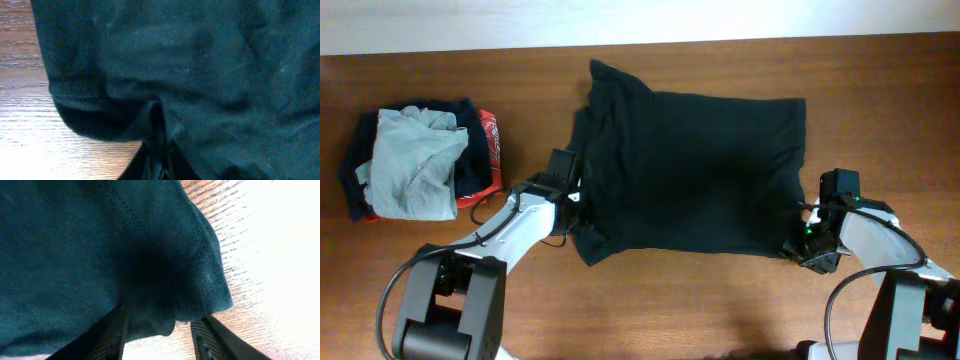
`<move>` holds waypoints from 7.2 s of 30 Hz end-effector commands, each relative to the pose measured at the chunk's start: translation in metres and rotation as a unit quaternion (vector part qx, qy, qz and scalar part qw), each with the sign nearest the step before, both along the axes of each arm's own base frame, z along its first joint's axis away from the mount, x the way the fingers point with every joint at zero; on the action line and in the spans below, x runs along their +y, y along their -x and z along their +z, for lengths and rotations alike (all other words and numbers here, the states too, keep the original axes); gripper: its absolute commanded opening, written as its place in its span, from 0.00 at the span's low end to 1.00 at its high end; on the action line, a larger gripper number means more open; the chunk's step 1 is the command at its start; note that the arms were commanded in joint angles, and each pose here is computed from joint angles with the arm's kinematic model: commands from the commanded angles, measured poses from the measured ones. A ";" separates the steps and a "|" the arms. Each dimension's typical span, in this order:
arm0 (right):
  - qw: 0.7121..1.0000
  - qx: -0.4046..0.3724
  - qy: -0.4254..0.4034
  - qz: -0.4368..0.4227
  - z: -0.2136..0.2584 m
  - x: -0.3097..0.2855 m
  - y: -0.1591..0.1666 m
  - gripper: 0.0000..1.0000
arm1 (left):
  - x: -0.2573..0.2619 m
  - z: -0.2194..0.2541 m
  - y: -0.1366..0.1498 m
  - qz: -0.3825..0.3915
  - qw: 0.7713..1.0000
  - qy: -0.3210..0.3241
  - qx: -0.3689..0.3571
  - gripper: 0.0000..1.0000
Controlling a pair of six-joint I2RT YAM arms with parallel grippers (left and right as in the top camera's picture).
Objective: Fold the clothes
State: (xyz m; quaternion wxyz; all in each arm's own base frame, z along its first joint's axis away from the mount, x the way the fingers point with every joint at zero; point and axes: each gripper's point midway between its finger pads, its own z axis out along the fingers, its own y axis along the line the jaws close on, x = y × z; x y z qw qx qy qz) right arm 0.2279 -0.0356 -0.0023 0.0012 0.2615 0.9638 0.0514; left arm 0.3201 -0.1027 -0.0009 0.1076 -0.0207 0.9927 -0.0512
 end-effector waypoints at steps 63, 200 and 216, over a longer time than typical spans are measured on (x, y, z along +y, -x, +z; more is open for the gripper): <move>0.999 -0.011 -0.033 0.000 0.048 0.012 -0.004 0.04 | 0.027 0.092 0.018 0.023 0.998 -0.042 -0.040 0.01; 0.956 -0.251 0.104 0.109 0.026 -0.065 -0.260 0.91 | -0.060 0.032 -0.283 -0.122 0.973 -0.075 -0.180 0.00; 0.948 -0.281 0.097 0.116 -0.006 -0.064 -0.283 0.73 | -0.061 0.031 -0.280 -0.125 0.974 -0.074 -0.174 0.01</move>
